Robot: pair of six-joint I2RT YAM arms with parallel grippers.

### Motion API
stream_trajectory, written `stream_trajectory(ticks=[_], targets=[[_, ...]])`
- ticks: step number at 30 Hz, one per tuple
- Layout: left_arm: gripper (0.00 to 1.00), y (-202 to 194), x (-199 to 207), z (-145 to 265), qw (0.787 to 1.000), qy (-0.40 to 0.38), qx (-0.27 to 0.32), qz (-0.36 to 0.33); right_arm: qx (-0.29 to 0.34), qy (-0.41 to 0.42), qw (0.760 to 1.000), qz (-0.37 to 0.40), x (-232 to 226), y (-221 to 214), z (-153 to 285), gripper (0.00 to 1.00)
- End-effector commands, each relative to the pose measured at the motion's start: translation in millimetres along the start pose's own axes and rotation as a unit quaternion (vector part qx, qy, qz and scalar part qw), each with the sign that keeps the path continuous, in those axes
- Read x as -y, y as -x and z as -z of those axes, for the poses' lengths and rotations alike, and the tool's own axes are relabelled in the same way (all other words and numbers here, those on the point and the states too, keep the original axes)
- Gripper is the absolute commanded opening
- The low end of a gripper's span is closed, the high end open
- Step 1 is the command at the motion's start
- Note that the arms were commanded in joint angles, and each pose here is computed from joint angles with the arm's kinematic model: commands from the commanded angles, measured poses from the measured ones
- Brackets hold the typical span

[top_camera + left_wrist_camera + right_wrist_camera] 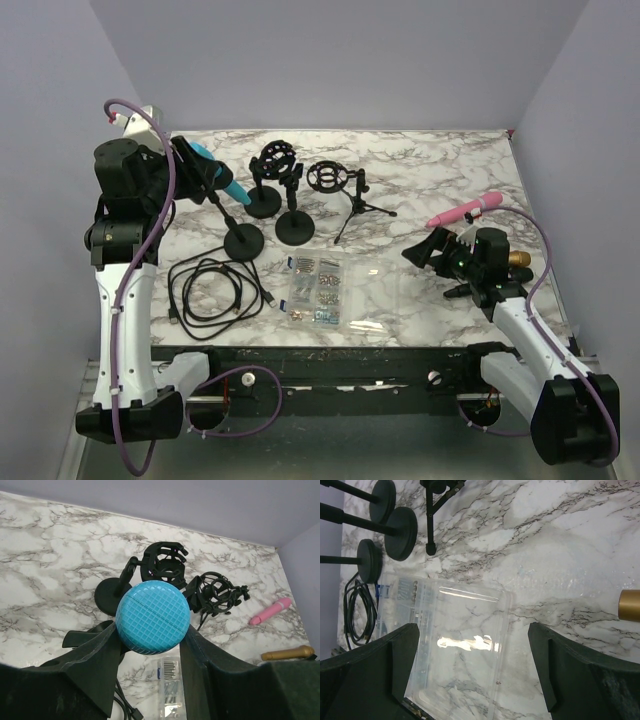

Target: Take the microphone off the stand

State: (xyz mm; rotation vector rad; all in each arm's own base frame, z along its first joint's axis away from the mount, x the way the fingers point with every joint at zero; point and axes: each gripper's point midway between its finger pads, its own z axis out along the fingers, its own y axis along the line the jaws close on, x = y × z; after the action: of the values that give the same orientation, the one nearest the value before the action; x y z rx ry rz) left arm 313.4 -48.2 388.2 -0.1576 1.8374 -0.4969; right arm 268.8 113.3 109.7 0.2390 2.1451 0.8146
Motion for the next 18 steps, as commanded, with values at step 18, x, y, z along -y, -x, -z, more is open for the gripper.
stream_trajectory(ticks=[18], targets=[[0.0,88.9,13.7,1.4,0.989,0.028,0.114,-0.095,0.011,0.006,1.0,0.02,-4.0,12.8,-3.2,1.0]])
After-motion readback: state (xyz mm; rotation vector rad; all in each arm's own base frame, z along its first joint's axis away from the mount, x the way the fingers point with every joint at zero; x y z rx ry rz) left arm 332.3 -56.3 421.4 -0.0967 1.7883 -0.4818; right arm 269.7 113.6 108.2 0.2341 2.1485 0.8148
